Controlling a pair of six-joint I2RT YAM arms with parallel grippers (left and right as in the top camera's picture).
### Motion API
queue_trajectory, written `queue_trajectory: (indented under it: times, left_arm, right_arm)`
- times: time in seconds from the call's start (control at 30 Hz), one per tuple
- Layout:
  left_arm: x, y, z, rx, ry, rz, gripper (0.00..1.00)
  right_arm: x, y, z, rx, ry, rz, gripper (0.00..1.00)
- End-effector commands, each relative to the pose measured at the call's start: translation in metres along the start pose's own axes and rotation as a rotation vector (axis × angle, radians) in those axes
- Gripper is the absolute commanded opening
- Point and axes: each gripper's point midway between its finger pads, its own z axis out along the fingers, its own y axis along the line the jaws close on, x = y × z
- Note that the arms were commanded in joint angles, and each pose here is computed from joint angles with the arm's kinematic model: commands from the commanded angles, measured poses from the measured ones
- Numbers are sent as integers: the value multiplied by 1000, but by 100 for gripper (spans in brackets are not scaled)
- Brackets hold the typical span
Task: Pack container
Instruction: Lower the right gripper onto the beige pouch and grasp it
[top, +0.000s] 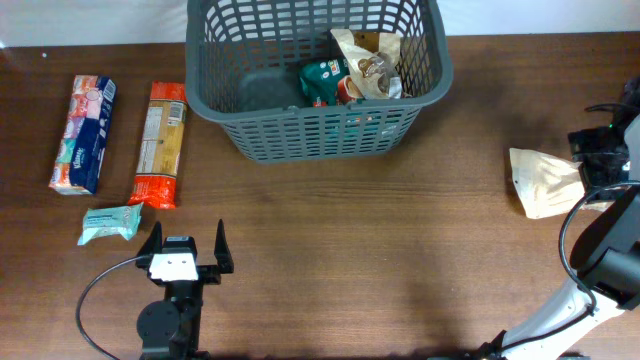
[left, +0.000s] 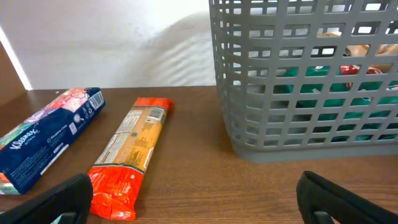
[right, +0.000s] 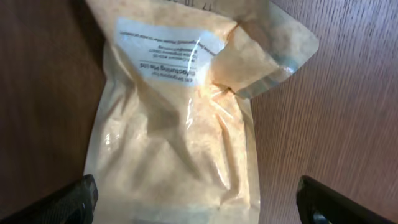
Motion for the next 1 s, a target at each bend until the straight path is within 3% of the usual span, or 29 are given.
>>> queue_trajectory:
  times: [0.0,0.37,0.97]
  left_arm:
    - [1,0,0,5,-2,-4,99]
    - [1,0,0,5,-2,-3,99]
    - [1,0,0,5,-2,-3,99]
  right_arm:
    - [-4,-6,4,24,-36,-9,99]
    - [-13,5,14,-2,-79,-119,99]
    - [-13,4,46,45,-59,-121,99]
